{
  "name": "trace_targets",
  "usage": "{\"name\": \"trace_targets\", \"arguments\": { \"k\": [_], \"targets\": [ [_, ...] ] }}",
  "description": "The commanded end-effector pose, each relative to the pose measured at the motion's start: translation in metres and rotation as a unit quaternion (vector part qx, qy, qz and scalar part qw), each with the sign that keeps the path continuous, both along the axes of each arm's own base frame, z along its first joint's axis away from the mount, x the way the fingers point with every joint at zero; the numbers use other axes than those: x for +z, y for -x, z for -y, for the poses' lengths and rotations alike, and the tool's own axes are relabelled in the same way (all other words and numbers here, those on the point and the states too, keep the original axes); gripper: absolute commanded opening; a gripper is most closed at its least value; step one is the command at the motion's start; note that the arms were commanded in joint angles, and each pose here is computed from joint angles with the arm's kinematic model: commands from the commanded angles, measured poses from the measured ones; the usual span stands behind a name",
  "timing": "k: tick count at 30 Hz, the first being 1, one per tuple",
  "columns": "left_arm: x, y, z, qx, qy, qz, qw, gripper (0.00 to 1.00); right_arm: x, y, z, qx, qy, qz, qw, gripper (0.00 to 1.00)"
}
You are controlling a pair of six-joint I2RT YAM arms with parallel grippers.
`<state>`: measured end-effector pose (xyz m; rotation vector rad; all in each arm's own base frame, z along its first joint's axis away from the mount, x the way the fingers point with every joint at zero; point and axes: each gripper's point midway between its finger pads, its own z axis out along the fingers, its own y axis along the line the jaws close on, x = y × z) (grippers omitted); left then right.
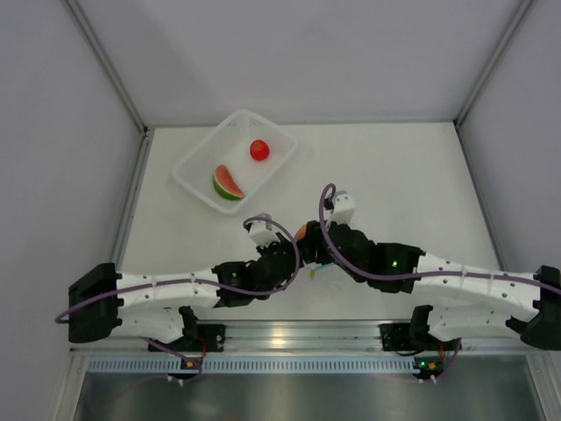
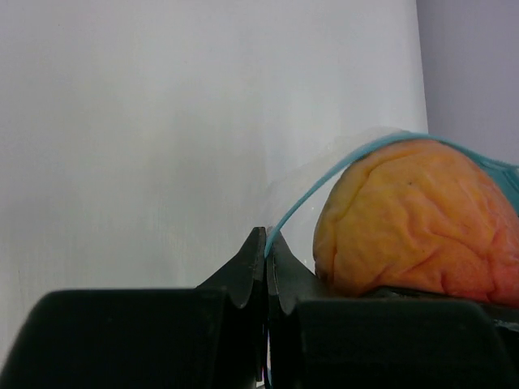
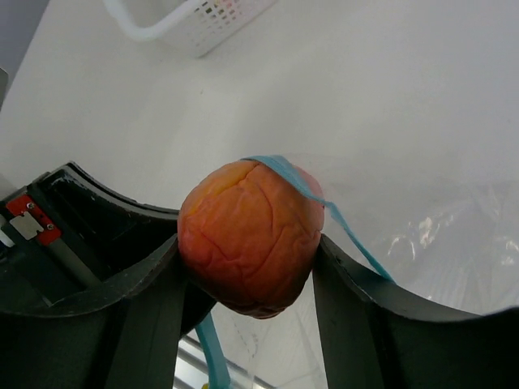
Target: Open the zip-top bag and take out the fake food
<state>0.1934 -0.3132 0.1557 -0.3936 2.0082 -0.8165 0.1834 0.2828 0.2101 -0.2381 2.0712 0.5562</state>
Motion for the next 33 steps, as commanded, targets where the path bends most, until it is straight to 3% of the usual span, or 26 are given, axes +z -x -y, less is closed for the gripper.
{"name": "trace_targets", "arguments": {
  "k": [1, 6, 11, 19, 33],
  "targets": [
    [0.003, 0.004, 0.008, -0.019, 0.016, -0.005, 1.0, 0.0, 0.049, -0.008, -0.021, 0.008, -0.103, 0.051, 0.993, 0.36],
    [-0.004, 0.007, 0.013, -0.027, 0.026, -0.013, 0.999, 0.0, 0.084, -0.017, -0.029, 0.002, -0.198, 0.079, 0.977, 0.35],
    [-0.009, 0.005, 0.011, -0.022, 0.049, -0.018, 0.998, 0.0, 0.099, -0.023, -0.029, -0.019, -0.244, 0.084, 0.966, 0.34],
    [-0.012, 0.005, -0.004, -0.014, 0.051, -0.016, 0.998, 0.0, 0.106, -0.062, -0.036, -0.014, -0.189, 0.09, 0.978, 0.34],
    [-0.015, -0.001, -0.037, 0.019, 0.041, -0.014, 0.999, 0.0, 0.083, -0.203, -0.073, -0.01, -0.042, 0.105, 0.994, 0.36]
  ]
}}
